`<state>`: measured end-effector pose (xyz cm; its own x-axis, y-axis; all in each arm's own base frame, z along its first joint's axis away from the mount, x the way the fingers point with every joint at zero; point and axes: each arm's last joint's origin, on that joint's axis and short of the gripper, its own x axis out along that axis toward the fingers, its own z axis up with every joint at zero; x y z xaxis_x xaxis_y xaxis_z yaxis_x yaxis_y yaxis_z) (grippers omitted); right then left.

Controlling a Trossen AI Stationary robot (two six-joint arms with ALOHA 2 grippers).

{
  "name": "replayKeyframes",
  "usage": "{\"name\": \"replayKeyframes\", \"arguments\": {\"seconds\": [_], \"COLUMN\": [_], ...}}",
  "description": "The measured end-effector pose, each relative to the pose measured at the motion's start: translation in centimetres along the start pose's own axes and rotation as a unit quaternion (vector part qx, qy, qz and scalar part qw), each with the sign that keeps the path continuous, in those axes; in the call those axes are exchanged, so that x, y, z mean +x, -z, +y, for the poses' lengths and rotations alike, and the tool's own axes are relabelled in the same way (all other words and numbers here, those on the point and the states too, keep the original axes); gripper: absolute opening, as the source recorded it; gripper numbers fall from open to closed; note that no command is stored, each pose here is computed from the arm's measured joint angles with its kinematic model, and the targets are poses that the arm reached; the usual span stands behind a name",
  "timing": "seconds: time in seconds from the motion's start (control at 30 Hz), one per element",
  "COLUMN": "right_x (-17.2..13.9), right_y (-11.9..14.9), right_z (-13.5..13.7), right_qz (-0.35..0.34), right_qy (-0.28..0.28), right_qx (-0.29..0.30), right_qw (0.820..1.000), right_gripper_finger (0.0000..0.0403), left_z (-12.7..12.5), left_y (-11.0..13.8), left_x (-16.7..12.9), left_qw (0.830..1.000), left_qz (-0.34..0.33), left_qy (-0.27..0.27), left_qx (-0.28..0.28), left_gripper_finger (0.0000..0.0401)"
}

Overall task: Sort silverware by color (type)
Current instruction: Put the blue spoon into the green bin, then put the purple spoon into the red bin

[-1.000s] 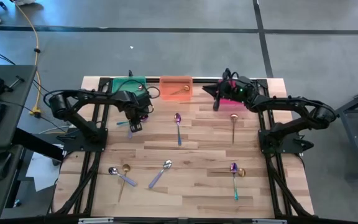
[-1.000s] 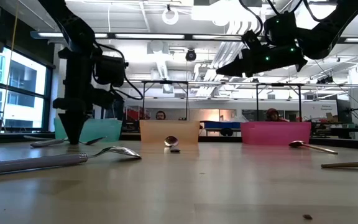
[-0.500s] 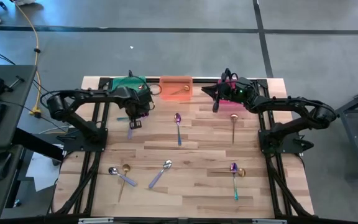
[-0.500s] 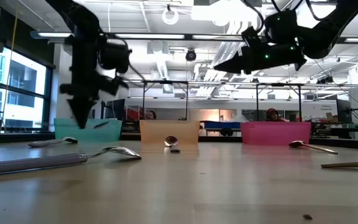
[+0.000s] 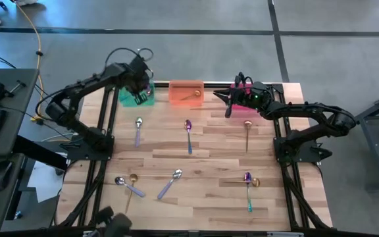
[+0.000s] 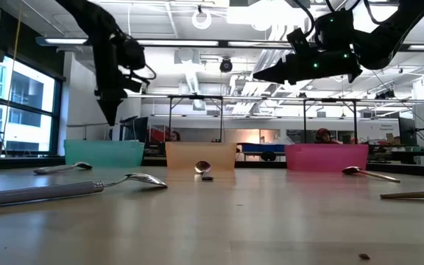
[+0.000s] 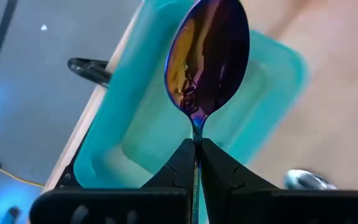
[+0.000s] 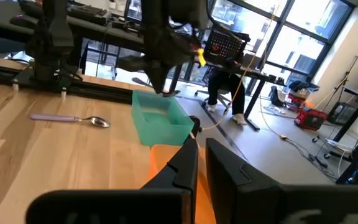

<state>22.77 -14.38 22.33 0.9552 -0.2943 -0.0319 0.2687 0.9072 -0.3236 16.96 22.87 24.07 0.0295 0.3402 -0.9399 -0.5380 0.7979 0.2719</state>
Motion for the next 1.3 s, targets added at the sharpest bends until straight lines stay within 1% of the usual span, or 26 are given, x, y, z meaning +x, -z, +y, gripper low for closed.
{"name": "replayKeyframes", "arguments": {"seconds": [0.17, 0.27, 0.43, 0.57, 0.73, 0.83, 0.93, 1.03, 1.17, 1.3], "right_x": [0.0, 0.0, 0.0, 0.0, 0.0, 0.0, 0.0, 0.0, 0.0, -0.2], "right_y": [0.0, 0.0, 0.1, 0.1, 0.2, 0.2, 0.3, 0.5, 0.6, 0.8], "right_z": [0.0, 0.0, 0.0, 0.0, 0.1, 0.1, 0.1, 0.2, 0.2, 0.3], "right_qz": [0.001, 0.002, 0.004, 0.007, 0.011, 0.012, 0.016, 0.024, 0.029, 0.050], "right_qy": [0.000, -0.001, -0.001, -0.002, -0.004, -0.004, -0.005, -0.008, -0.010, -0.015], "right_qx": [0.001, 0.001, 0.002, 0.003, 0.004, 0.005, 0.010, 0.013, 0.031, 0.054], "right_qw": [1.000, 1.000, 1.000, 1.000, 1.000, 1.000, 1.000, 1.000, 0.999, 0.997], "right_gripper_finger": [0.0016, 0.0016, 0.0016, 0.0016, 0.0016, 0.0016, 0.0016, 0.0016, 0.0016, 0.0016], "left_z": [1.4, 1.7, 2.1, 2.1, 2.0, 2.0, 2.0, 2.1, 2.2, 2.3], "left_y": [-0.4, -1.0, -1.1, -1.0, -1.2, -1.2, -1.2, -1.5, -1.9, -1.9], "left_x": [2.5, 4.1, 6.5, 7.6, 8.0, 8.0, 8.0, 8.0, 8.0, 7.7], "left_qw": [1.000, 1.000, 0.999, 0.999, 0.999, 0.999, 0.998, 0.999, 0.999, 0.999], "left_qz": [0.003, -0.001, 0.023, 0.037, 0.035, 0.035, 0.027, 0.011, -0.007, -0.012], "left_qy": [0.015, 0.014, 0.022, 0.031, 0.034, 0.034, 0.047, 0.043, 0.034, 0.032], "left_qx": [0.002, 0.009, 0.009, 0.008, 0.008, -0.003, -0.010, -0.012, -0.014, -0.020], "left_gripper_finger": [0.0001, 0.0001, 0.0001, 0.0000, 0.0002, 0.0012, 0.0024, 0.0029, 0.0030, 0.0031]}}
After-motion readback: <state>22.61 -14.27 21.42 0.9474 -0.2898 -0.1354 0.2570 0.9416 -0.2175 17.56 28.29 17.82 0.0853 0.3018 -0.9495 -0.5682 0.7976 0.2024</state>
